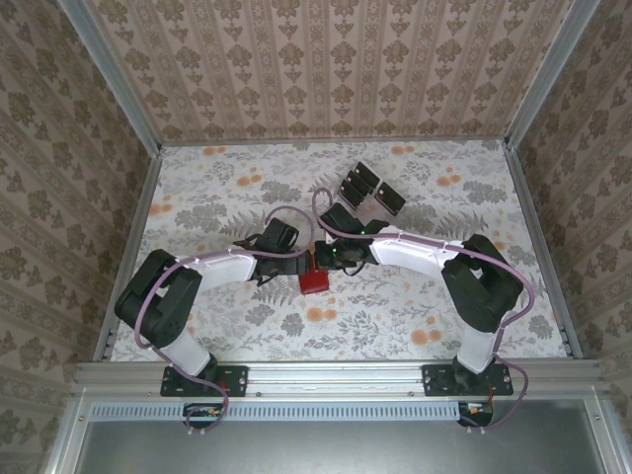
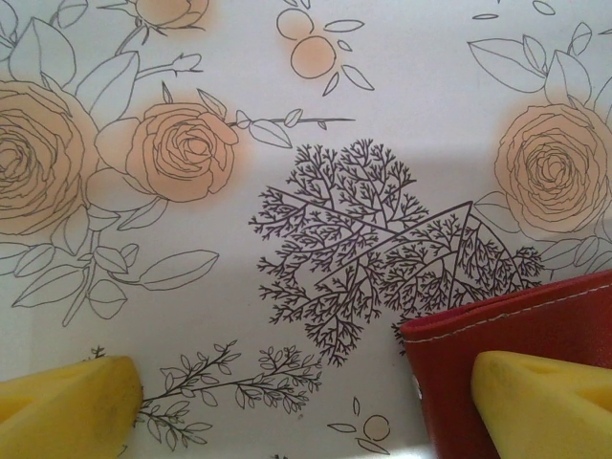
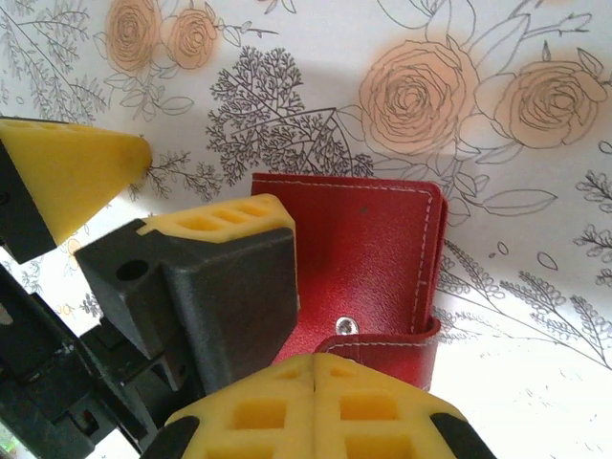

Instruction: Put the credit cards into the card holder

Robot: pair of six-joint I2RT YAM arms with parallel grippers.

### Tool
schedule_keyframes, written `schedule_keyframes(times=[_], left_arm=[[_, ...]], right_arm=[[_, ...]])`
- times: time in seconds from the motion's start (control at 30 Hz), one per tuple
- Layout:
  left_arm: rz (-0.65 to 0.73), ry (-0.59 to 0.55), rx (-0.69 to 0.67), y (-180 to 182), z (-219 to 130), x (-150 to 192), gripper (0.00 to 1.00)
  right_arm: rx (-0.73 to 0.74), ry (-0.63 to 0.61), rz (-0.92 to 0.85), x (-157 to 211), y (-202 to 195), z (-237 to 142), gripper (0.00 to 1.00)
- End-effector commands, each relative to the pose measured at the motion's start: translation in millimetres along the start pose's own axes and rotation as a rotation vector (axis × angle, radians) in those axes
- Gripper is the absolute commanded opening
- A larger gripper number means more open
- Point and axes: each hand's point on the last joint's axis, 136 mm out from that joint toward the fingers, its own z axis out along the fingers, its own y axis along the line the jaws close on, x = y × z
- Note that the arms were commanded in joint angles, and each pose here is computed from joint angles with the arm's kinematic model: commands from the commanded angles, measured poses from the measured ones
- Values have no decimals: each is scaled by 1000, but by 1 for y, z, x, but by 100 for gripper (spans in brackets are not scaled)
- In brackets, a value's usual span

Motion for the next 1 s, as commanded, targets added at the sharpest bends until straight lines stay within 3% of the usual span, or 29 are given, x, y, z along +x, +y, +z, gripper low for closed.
schedule_keyframes(times=[0.0,0.97], left_arm=[[-1,99,-10,9,16,33,100],[-2,95,-7,9,15,32,100]], right_arm=[[-26,23,14,6,5,9,0],[15,77,49,24,-12,41,0]])
